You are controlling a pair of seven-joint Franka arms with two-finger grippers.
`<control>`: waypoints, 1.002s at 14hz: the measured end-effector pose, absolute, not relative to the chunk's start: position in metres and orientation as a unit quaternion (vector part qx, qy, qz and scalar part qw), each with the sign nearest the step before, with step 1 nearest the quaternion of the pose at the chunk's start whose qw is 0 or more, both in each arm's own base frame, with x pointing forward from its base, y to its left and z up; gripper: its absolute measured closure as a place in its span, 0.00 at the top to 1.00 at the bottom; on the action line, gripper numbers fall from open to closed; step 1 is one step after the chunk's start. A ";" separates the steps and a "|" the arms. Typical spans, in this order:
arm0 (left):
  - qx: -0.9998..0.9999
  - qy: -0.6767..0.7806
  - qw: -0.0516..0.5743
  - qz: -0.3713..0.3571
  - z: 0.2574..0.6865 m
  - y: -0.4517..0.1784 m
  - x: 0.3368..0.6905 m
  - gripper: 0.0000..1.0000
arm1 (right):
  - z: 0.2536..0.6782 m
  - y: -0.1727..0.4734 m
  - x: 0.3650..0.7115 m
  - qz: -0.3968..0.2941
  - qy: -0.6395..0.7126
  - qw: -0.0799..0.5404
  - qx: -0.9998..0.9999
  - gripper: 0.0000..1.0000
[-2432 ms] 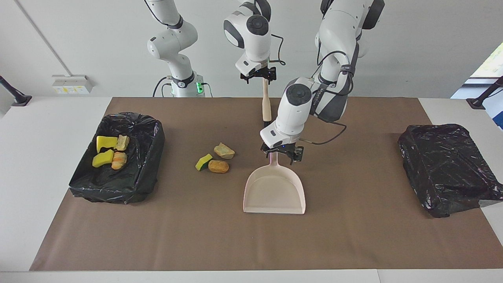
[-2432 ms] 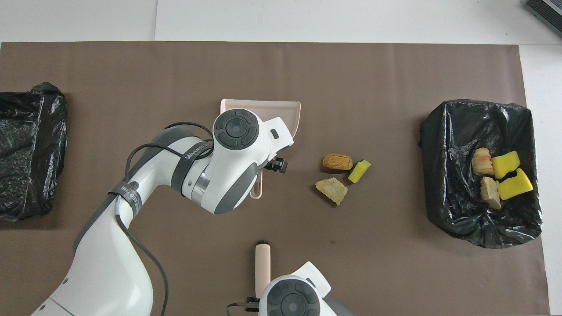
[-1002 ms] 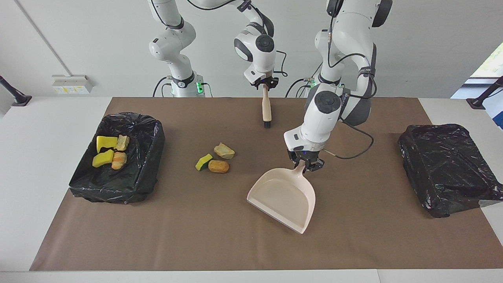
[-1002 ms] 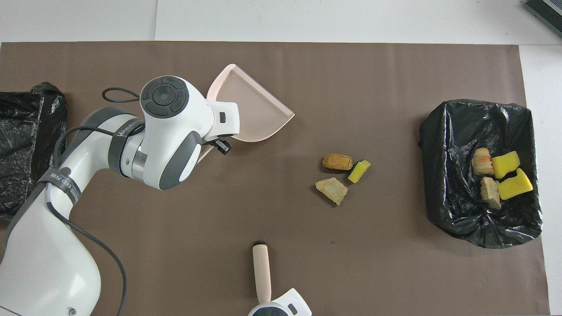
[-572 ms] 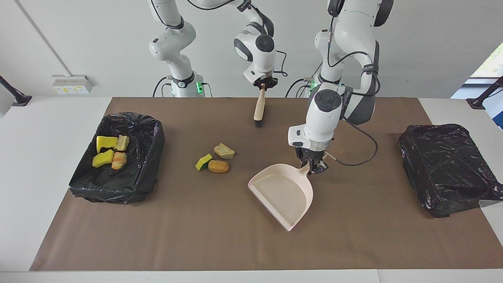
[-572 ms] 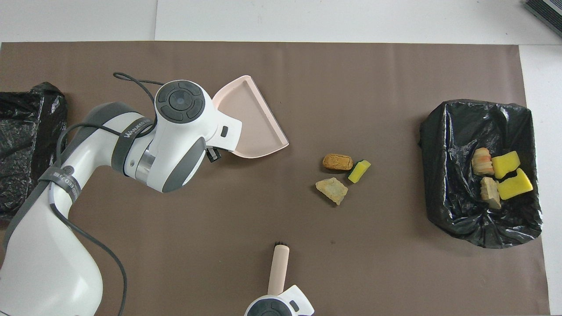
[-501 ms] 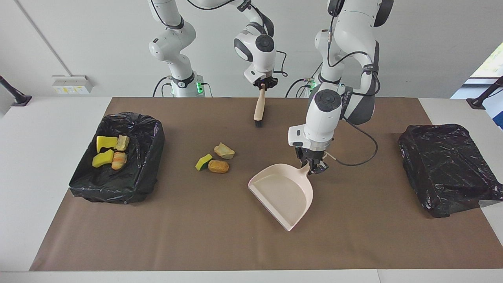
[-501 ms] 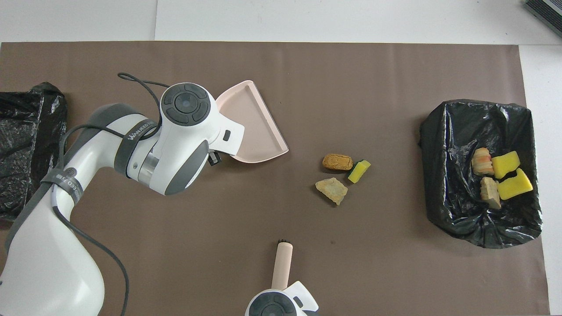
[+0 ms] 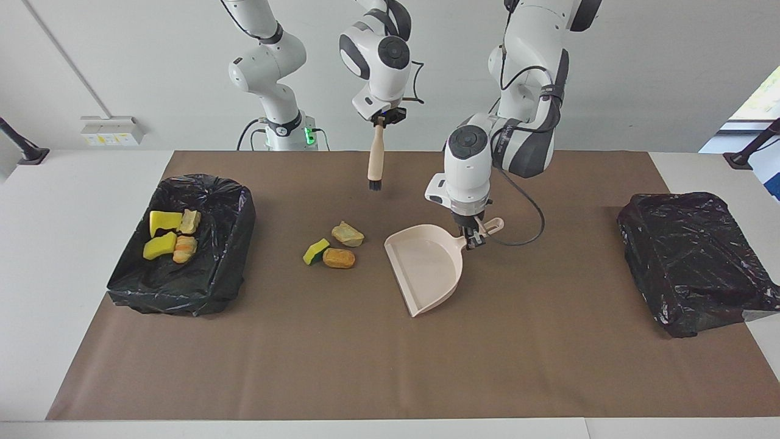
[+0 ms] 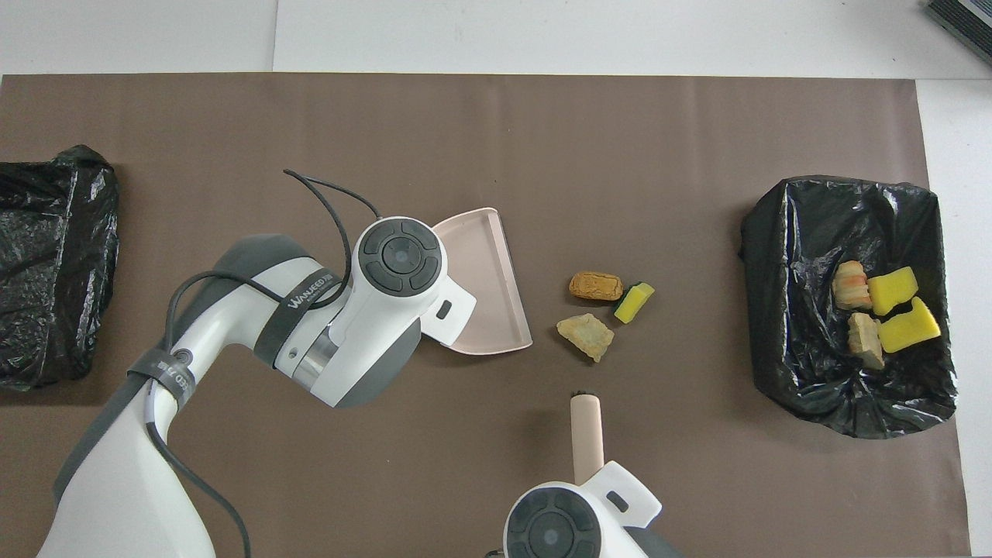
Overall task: Sweep and dump trash in bin
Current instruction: 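Grasp the brush handle with the right gripper while the left gripper holds the dustpan, then sweep the sponge pieces and debris into the dustpan with the right gripper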
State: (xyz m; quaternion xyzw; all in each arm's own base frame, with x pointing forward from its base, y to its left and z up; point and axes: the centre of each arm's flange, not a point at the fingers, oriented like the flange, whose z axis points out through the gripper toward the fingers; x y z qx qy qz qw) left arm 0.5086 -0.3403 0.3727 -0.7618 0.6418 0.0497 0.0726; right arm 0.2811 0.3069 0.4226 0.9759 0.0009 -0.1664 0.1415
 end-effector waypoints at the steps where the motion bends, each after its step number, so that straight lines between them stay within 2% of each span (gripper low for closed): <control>1: -0.757 0.647 0.073 0.053 0.370 -0.345 0.501 0.33 | 0.422 0.297 0.291 -0.146 0.014 0.163 0.976 0.27; 4: -0.751 0.654 0.073 0.057 0.367 -0.352 0.491 0.33 | 0.420 0.262 0.342 -0.099 0.055 0.209 0.971 0.27; 8: -0.750 0.654 0.074 0.064 0.362 -0.348 0.487 0.33 | 0.425 0.192 0.462 -0.089 0.105 0.246 0.959 0.27; 9: -0.749 0.655 0.074 0.068 0.359 -0.347 0.484 0.33 | 0.417 0.177 0.482 -0.096 0.112 0.254 0.956 0.27; 11: -0.747 0.656 0.073 0.076 0.353 -0.346 0.479 0.33 | 0.384 0.170 0.499 -0.115 0.123 0.265 0.949 0.27; 14: -0.742 0.661 0.077 0.082 0.353 -0.350 0.472 0.33 | 0.341 0.181 0.491 -0.136 0.142 0.259 0.946 0.27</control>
